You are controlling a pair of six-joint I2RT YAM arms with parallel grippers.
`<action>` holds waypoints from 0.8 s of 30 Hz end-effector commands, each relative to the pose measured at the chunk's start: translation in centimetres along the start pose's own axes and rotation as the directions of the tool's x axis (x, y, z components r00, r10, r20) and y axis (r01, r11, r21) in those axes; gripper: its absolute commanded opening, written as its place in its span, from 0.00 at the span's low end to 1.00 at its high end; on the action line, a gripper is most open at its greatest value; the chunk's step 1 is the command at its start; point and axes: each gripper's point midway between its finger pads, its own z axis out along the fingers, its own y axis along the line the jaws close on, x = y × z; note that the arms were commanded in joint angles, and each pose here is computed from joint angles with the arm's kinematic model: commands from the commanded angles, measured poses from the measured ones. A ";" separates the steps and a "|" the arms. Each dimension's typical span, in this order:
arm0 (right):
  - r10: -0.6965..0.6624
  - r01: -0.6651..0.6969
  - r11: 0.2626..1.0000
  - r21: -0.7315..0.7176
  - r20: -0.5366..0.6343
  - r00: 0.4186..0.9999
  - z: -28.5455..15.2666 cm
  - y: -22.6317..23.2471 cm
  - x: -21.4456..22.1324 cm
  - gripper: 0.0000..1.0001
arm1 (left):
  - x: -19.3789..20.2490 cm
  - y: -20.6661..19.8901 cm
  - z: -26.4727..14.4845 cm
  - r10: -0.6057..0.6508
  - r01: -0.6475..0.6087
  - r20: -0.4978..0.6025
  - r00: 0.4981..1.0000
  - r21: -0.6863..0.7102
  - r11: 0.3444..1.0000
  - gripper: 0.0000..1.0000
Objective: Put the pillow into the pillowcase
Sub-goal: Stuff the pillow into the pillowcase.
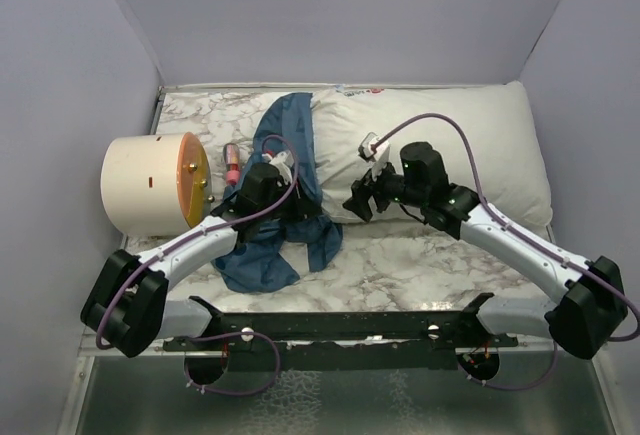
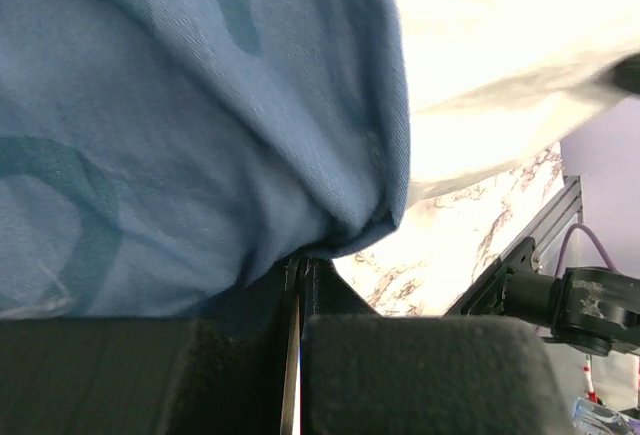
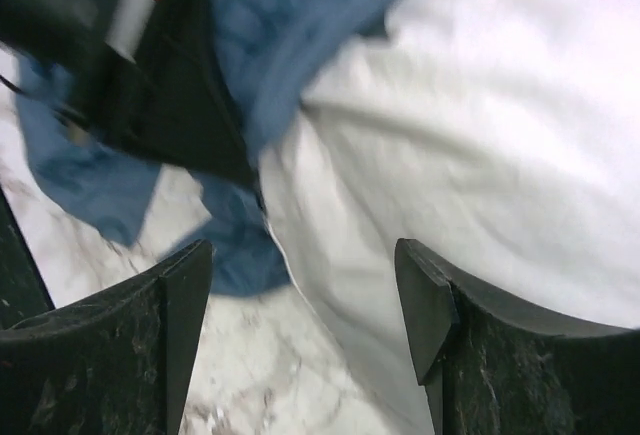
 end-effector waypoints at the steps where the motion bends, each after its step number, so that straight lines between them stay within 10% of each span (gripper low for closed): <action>1: 0.050 -0.007 0.989 0.147 -0.285 0.957 -0.2 -2.4 7.4 0.74 | -1.8 -2.3 -1.7 0.044 -0.048 0.050 0.998 0.081 0.996 0.00; 8: 0.047 0.098 0.940 0.328 -0.408 0.912 2.5 -6.8 10.4 0.69 | -2.8 -4.8 -2.8 0.056 -0.066 0.066 0.996 0.166 0.984 0.00; 12: 0.019 0.095 0.952 0.291 -0.367 0.930 5.6 -6.9 10.1 0.42 | -3.4 -5.9 -3.1 0.062 -0.076 0.074 0.995 0.202 0.976 0.00; 17: 0.023 0.030 0.974 0.225 -0.231 0.973 8.1 -5.9 7.2 0.02 | -4.0 -6.5 -2.9 0.075 -0.090 0.077 0.994 0.214 0.973 0.00; 24: 0.032 -0.029 0.999 -0.022 0.168 0.985 7.4 -1.0 -4.9 0.01 | -6.0 -9.5 -2.8 0.116 -0.133 0.074 0.990 0.292 0.947 0.00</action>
